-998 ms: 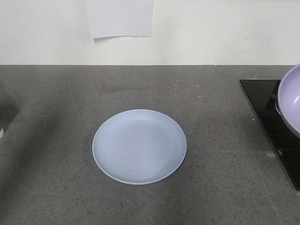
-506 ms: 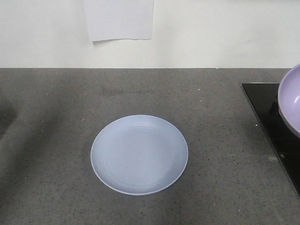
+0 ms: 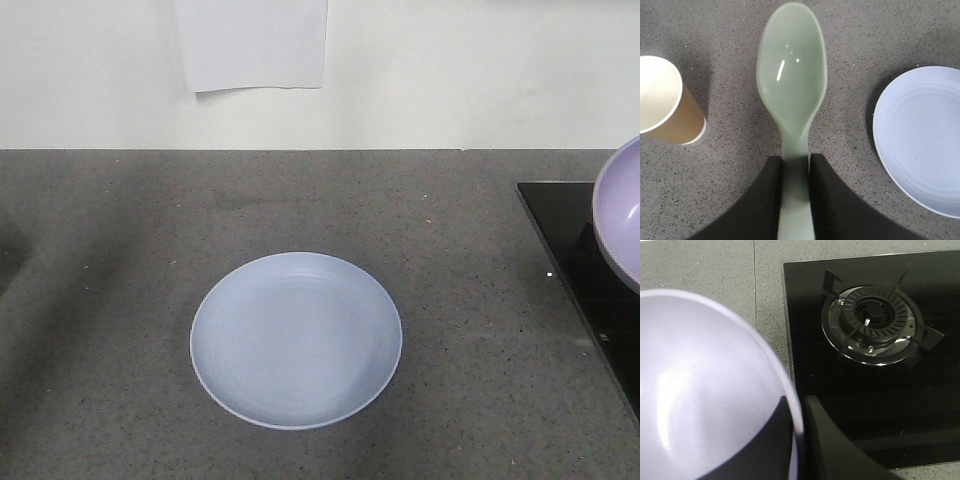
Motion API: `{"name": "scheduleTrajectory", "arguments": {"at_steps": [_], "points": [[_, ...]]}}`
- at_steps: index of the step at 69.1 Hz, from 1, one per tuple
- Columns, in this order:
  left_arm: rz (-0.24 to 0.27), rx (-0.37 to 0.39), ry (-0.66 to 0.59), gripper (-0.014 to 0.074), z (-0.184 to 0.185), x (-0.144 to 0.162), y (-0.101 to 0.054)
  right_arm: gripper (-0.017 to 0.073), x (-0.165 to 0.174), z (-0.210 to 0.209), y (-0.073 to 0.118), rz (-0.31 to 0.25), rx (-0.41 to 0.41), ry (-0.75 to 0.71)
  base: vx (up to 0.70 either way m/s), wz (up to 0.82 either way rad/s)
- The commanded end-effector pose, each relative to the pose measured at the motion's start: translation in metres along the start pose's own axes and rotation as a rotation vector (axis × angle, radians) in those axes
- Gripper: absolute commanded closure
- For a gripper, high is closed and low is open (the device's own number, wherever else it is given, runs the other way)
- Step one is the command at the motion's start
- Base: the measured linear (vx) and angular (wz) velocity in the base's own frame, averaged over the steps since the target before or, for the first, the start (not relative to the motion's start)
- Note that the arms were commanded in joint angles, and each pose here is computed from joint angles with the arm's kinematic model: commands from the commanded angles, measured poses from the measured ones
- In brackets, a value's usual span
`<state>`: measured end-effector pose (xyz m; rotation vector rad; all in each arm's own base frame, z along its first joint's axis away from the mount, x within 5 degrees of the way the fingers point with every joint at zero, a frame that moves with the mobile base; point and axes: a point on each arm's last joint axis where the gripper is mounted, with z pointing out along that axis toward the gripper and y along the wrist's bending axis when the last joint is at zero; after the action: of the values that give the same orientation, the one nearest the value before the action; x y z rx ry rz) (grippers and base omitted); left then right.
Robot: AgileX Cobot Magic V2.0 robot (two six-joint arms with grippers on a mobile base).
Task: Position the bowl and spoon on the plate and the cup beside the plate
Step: 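Drive the base closer, centering the pale blue plate ahead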
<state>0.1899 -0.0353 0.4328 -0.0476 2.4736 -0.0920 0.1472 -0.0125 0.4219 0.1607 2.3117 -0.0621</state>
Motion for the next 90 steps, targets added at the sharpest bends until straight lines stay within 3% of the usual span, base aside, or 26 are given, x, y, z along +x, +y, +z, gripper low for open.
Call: {"name": "scheduleTrajectory", "arguments": {"at_steps": [1,90], "points": [[-0.004,0.018,-0.085,0.06,-0.011,-0.0056,-0.0001,0.0566,-0.0102,-0.0094,-0.0016,-0.004,0.006,-0.102,0.01,-0.01],[-0.004,0.018,-0.085,0.06,-0.011,-0.0056,-0.0001,0.0566,-0.0099,-0.0093,-0.0016,-0.004,0.007,-0.098,0.0,0.0]]}}
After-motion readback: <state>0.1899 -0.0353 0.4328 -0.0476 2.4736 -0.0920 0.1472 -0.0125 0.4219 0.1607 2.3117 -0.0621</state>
